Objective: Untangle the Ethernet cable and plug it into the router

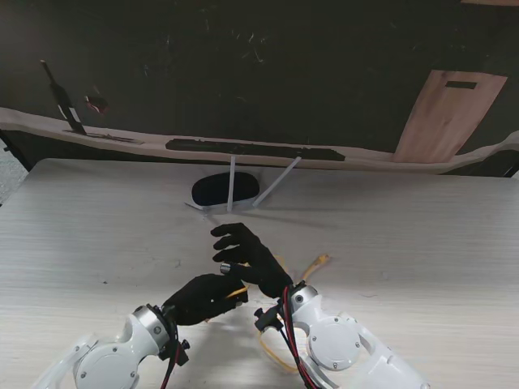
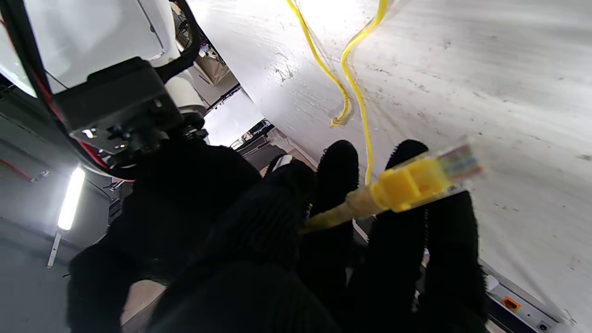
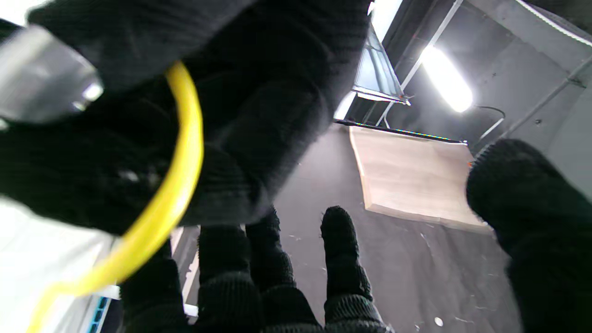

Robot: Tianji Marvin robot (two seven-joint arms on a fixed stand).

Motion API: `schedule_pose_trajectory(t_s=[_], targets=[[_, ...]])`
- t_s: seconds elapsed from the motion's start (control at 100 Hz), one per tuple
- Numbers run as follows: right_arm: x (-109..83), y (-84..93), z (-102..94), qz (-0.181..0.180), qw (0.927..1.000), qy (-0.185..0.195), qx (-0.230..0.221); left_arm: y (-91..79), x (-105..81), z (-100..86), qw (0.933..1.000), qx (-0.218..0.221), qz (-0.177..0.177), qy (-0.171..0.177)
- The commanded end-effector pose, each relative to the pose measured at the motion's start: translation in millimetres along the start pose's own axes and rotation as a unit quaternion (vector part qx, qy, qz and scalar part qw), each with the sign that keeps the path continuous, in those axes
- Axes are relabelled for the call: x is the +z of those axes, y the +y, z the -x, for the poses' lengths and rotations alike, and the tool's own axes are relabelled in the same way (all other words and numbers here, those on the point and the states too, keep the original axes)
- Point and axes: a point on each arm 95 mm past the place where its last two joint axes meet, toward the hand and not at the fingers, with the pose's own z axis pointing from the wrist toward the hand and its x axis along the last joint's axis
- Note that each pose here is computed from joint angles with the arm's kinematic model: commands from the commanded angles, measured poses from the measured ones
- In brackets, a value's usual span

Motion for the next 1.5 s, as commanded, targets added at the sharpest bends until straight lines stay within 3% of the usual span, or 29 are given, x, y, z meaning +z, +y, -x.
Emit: schedule_pose_trajectory(t_s=[0.0, 0.28, 0.59, 0.98, 1.49], targets=[[1.0, -6.7, 4.7, -0.014, 0.9998, -0.014, 0.006, 3.0, -0.9, -0.6, 1.0, -0.003, 0.002, 0.003], [-3.9, -6.4, 15.5, -0.019, 0.9975, -0.066, -0.015, 0.3, -4.0, 2.6, 0.9996, 0.0, -0.029, 0.004], [-14.0, 5.2, 16.5, 0.003, 0.9938, -0.084, -0.073, -1.1, -6.5, 5.6, 0.9987, 0.022, -0.045, -0.012], [-24.8, 21.0, 15.9, -0.035, 0.9827, -0.113, -0.142, 0.9, -4.1, 7.1, 0.9969, 0.054, -0.053, -0.024], [-22.3, 20.3, 17.5, -0.076, 0.9818, -0.108, -0.136, 3.7, -1.5, 8.5, 0.995, 0.077, -0.054, -0.036]])
